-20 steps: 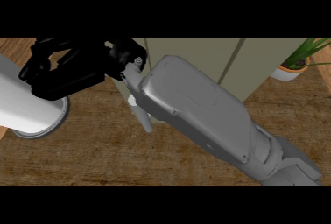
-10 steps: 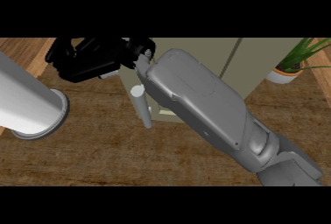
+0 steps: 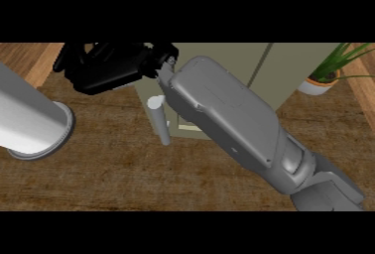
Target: Pick up the wine, place it into the cabinet and close the cabinet
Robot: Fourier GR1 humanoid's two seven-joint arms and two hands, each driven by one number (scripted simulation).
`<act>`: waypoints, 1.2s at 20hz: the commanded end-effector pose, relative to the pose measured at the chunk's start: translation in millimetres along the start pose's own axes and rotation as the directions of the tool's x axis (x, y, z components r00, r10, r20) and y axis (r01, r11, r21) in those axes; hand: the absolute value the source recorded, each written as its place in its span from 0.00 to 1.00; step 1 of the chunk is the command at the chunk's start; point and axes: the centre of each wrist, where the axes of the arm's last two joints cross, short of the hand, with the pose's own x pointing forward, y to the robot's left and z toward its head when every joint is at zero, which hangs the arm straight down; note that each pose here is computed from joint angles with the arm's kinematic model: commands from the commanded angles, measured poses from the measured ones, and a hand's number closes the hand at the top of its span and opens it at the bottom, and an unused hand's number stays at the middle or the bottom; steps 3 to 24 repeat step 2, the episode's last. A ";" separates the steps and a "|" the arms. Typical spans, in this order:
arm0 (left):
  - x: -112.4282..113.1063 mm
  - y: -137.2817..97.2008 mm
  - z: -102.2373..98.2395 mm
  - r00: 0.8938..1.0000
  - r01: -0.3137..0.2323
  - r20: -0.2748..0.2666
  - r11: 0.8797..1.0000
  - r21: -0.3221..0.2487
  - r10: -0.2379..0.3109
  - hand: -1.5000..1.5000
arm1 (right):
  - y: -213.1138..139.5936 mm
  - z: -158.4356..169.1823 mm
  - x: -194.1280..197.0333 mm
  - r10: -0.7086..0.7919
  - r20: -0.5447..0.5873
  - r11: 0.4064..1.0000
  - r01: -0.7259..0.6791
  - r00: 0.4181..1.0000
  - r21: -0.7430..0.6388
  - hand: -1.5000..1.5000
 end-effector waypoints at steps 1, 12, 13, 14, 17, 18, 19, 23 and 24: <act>-1.2 -8.0 -5.0 1.000 -0.031 -0.006 0.999 -0.016 0.030 0.00 | -90.8 53.3 -11.8 -0.007 -0.038 0.936 -0.007 0.999 -0.352 1.00; -1.1 -10.9 -4.8 0.999 -0.033 -0.022 0.999 -0.020 0.032 0.00 | -92.6 54.7 -12.3 -0.010 -0.022 0.937 0.002 1.000 -0.350 1.00; -1.1 -10.9 -4.8 0.999 -0.033 -0.022 0.999 -0.020 0.032 0.00 | -92.6 54.7 -12.3 -0.010 -0.022 0.937 0.002 1.000 -0.350 1.00; -1.1 -10.9 -4.8 0.999 -0.033 -0.022 0.999 -0.020 0.032 0.00 | -92.6 54.7 -12.3 -0.010 -0.022 0.937 0.002 1.000 -0.350 1.00; -1.1 -10.9 -4.8 0.999 -0.033 -0.022 0.999 -0.020 0.032 0.00 | -92.6 54.7 -12.3 -0.010 -0.022 0.937 0.002 1.000 -0.350 1.00; -1.1 -10.9 -4.8 0.999 -0.033 -0.022 0.999 -0.020 0.032 0.00 | -92.6 54.7 -12.3 -0.010 -0.022 0.937 0.002 1.000 -0.350 1.00; -1.1 -10.9 -4.8 0.999 -0.033 -0.022 0.999 -0.020 0.032 0.00 | -92.6 54.7 -12.3 -0.010 -0.022 0.937 0.002 1.000 -0.350 1.00; -1.1 -10.9 -4.8 0.999 -0.033 -0.022 0.999 -0.020 0.032 0.00 | -92.6 54.7 -12.3 -0.010 -0.022 0.937 0.002 1.000 -0.350 1.00; -1.1 -10.9 -4.8 0.999 -0.033 -0.022 0.999 -0.020 0.032 0.00 | -92.6 54.7 -12.3 -0.010 -0.022 0.937 0.002 1.000 -0.350 1.00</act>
